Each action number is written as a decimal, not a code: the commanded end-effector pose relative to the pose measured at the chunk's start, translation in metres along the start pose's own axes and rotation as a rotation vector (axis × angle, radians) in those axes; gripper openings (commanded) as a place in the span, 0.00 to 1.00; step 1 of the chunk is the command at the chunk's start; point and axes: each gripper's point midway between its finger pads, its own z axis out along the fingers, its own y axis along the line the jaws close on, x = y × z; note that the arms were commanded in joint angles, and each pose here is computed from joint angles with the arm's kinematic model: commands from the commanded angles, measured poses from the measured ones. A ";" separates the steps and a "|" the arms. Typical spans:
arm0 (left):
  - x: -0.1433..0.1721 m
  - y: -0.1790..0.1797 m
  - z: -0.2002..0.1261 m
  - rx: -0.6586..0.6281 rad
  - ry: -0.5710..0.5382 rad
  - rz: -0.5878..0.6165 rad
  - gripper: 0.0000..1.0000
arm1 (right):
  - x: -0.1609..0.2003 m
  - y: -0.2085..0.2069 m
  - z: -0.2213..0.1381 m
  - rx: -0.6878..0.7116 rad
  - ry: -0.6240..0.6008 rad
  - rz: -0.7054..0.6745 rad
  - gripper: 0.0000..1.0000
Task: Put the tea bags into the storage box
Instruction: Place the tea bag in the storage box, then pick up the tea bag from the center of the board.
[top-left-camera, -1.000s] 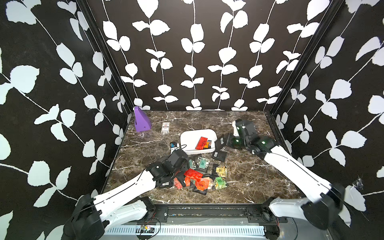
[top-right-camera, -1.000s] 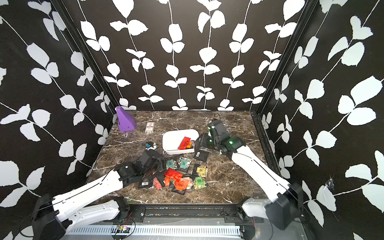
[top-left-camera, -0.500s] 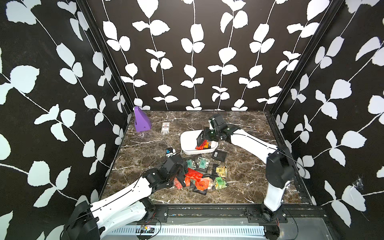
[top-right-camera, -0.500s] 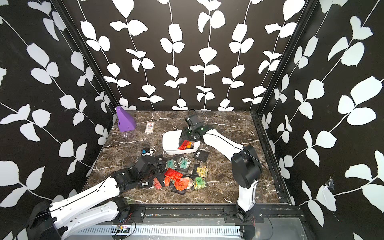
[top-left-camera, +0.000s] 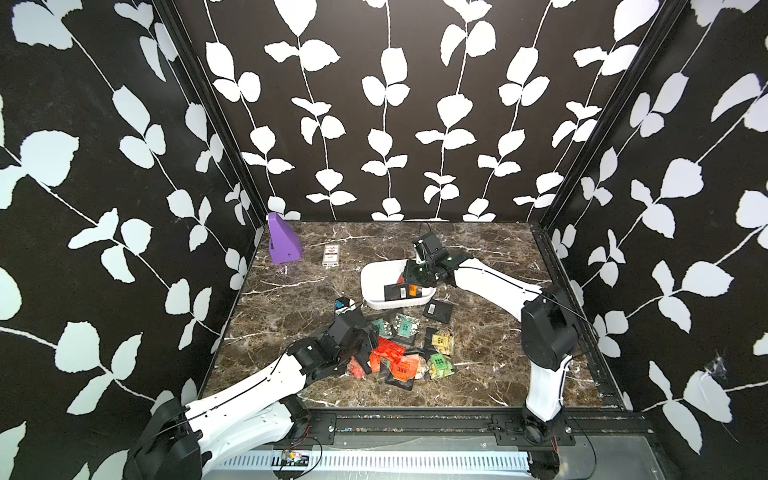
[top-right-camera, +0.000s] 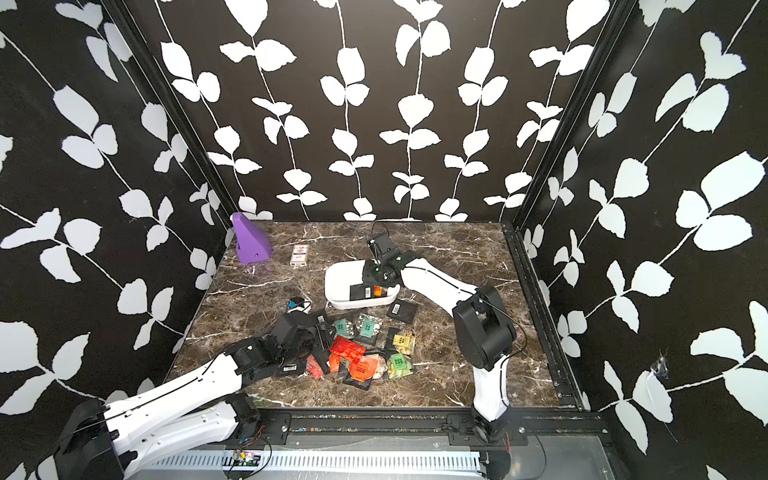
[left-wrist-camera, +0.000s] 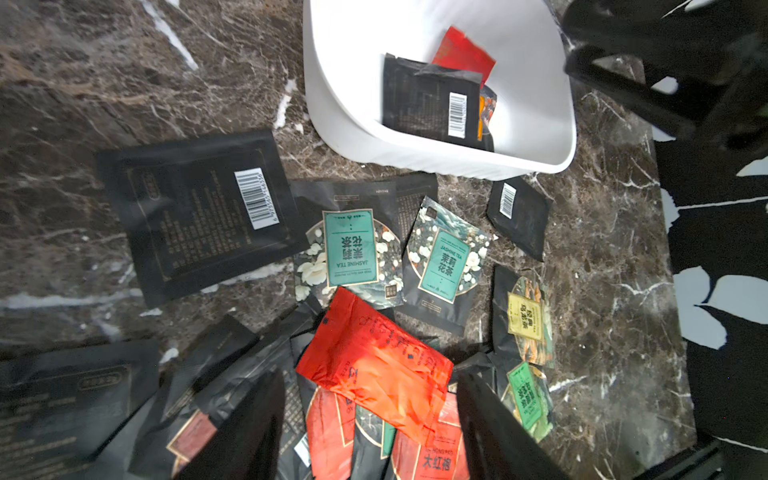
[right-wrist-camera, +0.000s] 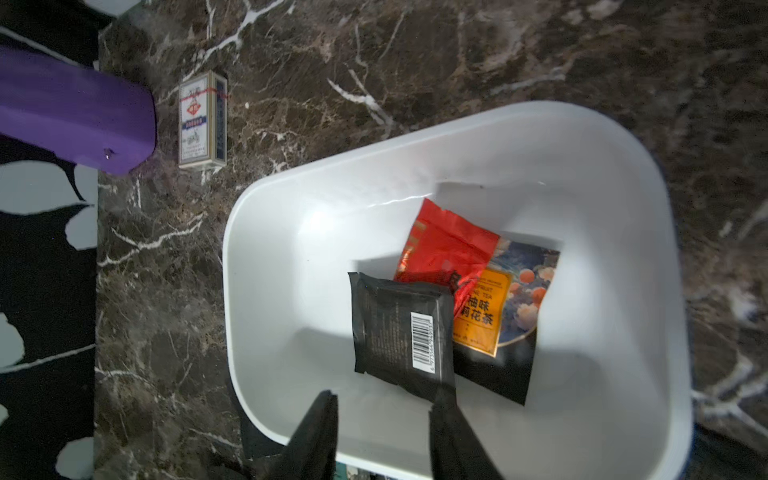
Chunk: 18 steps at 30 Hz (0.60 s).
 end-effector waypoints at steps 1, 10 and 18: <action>-0.009 -0.022 -0.002 0.064 -0.002 0.023 0.56 | -0.026 0.004 -0.066 0.051 -0.110 -0.093 0.49; 0.005 -0.107 0.012 0.220 0.111 0.166 0.19 | 0.028 -0.060 -0.154 0.105 -0.168 -0.064 0.55; 0.059 -0.164 0.057 0.299 0.268 0.193 0.00 | 0.125 -0.116 -0.145 0.033 -0.089 0.132 0.53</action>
